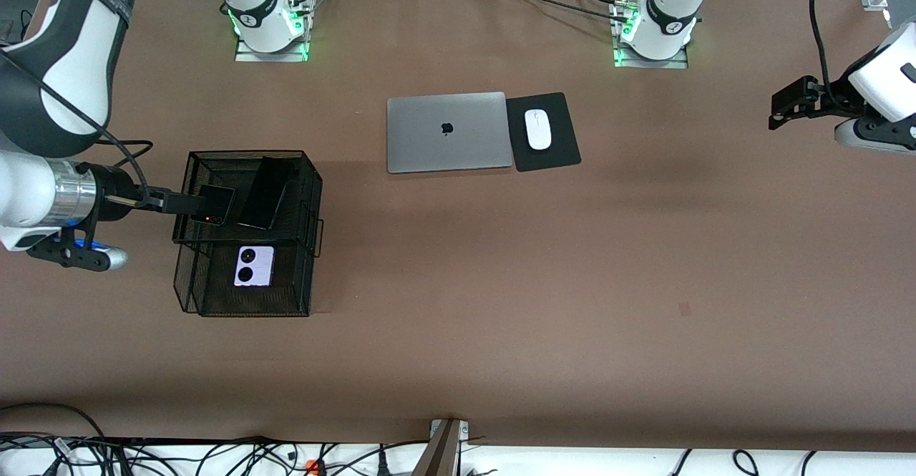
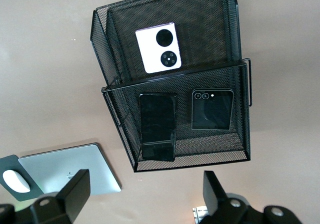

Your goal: Place phones with both arms

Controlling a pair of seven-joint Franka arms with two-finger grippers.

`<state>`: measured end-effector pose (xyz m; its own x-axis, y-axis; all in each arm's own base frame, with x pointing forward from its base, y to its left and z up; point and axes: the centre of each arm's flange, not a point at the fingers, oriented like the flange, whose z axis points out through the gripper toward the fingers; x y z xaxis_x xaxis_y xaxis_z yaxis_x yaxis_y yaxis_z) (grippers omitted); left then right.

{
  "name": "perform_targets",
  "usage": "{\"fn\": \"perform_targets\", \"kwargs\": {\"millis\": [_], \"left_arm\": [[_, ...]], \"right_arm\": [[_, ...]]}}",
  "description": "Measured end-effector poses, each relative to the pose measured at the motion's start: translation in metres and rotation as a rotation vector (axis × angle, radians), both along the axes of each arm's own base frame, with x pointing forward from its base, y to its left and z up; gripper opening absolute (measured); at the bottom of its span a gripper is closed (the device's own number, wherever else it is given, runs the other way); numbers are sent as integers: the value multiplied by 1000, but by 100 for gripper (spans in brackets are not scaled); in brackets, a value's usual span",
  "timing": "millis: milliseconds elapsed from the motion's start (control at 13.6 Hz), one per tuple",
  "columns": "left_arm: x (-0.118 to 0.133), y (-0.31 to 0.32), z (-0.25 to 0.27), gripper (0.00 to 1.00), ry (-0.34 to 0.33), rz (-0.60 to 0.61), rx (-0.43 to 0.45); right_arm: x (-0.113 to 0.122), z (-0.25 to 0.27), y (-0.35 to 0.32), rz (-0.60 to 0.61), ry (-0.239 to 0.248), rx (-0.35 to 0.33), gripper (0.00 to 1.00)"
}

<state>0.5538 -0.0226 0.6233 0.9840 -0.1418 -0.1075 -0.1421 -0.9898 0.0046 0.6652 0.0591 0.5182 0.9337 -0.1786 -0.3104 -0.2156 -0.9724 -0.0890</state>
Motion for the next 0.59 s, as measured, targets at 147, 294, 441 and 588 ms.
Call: {"fn": "perform_targets", "kwargs": {"millis": [147,294,441,588], "left_arm": [[0,-1,0,100,0,-3,0],[0,-3,0,100,0,-10,-1],[-1,-15,0,100,0,-33,-2],[-2,-26,0,100,0,-51,-2]], "right_arm": [[1,4,-7,-3,-2,6,100],[3,6,-20,14,8,8,100],[1,12,-32,64,13,-32,100],[-4,29,-35,124,-11,-82,100]]}}
